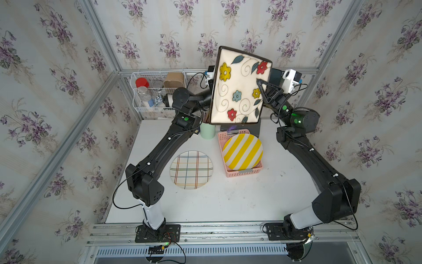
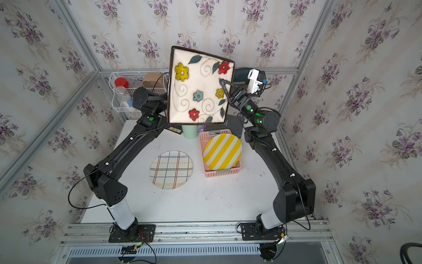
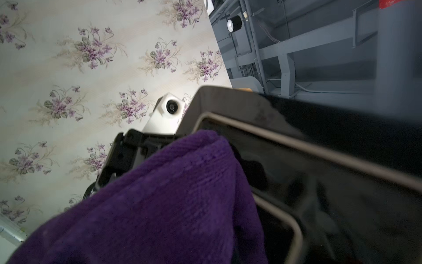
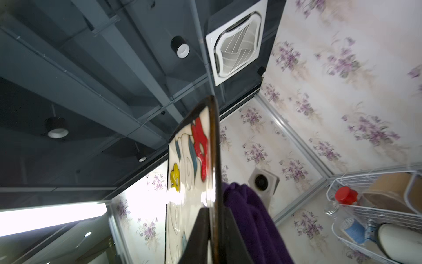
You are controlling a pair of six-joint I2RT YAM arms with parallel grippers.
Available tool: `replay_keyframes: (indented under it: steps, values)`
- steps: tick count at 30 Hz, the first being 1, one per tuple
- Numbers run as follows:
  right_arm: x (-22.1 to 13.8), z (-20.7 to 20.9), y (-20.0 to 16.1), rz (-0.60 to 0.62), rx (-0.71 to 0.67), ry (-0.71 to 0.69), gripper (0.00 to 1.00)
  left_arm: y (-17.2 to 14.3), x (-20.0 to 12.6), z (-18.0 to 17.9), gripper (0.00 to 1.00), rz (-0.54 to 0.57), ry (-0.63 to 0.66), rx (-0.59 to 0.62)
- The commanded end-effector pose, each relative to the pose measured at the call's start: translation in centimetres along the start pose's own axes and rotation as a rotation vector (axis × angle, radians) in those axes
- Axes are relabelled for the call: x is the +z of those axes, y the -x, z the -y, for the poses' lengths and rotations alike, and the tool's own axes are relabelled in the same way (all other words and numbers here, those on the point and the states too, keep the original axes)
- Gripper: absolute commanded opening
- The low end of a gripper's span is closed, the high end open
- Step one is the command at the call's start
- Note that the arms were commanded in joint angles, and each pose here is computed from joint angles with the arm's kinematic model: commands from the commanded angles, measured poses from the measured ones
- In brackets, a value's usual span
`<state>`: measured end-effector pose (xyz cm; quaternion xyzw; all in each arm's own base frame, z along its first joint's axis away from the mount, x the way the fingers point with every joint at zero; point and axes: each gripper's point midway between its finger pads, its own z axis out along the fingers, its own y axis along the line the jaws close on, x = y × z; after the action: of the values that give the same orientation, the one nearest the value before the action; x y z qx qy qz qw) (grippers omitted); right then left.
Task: Wipe the wet plate dry
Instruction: Wipe the plate with towel.
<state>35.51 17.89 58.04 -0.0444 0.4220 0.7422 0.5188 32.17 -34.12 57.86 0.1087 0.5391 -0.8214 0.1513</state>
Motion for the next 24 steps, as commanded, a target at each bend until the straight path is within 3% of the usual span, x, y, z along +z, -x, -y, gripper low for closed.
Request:
replay_keyframes:
  steps: [1,6,8,11,15,17,21,24]
  values:
    - [-1.4,1.7,2.6,0.145,0.027,-0.083,0.00,0.2,-2.0,4.8,0.00,0.002,-0.098,0.115]
    - [1.5,1.8,-5.4,-0.001,0.114,-0.053,0.00,-0.5,-0.6,5.3,0.00,-0.021,-0.111,0.117]
    - [2.1,1.5,-4.4,0.034,0.095,-0.035,0.00,-1.5,1.0,4.2,0.00,-0.068,-0.118,0.090]
    - [1.6,1.2,0.9,0.169,0.062,-0.013,0.00,-2.9,2.7,2.4,0.00,-0.118,-0.117,0.043]
    - [-1.4,1.6,5.6,0.273,0.025,-0.075,0.00,-2.7,2.3,1.8,0.00,-0.105,-0.111,0.025]
    - [-2.3,2.0,4.7,0.266,0.019,-0.115,0.00,-2.0,1.6,2.4,0.00,-0.083,-0.109,0.039]
    - [0.5,2.2,-1.8,0.169,0.080,-0.084,0.00,-2.4,1.9,0.9,0.00,-0.073,-0.056,0.025]
    - [2.2,2.7,-0.5,0.207,0.079,-0.036,0.00,-4.2,3.6,-1.9,0.00,-0.147,-0.028,-0.017]
